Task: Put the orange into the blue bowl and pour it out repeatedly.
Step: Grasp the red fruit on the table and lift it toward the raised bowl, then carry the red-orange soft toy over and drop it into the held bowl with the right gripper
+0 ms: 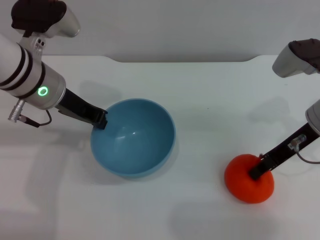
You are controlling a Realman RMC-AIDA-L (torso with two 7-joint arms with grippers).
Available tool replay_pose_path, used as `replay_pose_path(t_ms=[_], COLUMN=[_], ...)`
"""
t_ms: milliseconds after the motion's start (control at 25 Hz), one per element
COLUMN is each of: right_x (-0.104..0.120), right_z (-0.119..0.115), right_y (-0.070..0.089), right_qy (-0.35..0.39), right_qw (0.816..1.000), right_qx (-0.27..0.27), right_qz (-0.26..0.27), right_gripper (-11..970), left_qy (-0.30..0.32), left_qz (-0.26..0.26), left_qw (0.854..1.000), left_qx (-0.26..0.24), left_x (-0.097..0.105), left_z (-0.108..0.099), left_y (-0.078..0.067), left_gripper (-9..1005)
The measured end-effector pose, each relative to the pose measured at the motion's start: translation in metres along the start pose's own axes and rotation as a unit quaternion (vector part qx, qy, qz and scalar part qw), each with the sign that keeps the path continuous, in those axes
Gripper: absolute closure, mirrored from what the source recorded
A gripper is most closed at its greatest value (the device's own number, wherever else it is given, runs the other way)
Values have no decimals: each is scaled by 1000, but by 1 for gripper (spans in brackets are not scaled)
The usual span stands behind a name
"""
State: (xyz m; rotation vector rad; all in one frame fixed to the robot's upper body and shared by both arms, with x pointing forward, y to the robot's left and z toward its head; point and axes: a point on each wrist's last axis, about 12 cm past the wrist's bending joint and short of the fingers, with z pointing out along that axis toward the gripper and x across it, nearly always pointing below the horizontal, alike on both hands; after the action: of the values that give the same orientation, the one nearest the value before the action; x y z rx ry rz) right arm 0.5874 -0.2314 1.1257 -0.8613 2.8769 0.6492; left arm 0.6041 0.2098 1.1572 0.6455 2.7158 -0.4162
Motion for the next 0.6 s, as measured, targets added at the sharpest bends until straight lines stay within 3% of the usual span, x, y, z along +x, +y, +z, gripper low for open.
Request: replay_pose_path(t_ms=[200, 440, 600], right_x=[3, 2, -4], right_z=[-4, -27, -58], right_y=[-4, -11, 0], right_qy=[-15, -72, -160], right_qw=[1000, 997, 983], right_qx=[4, -5, -43], right_qz=[-2, -10, -80], right_gripper=[783, 846, 878], left_qy=[0, 21, 49], left_qz=[1, 24, 54], left_qw=[1000, 999, 997], left_qx=[1, 6, 12], left_x=[0, -2, -3], left_z=[0, 3, 6], left_y=[-1, -11, -28], left_gripper=[997, 997, 997])
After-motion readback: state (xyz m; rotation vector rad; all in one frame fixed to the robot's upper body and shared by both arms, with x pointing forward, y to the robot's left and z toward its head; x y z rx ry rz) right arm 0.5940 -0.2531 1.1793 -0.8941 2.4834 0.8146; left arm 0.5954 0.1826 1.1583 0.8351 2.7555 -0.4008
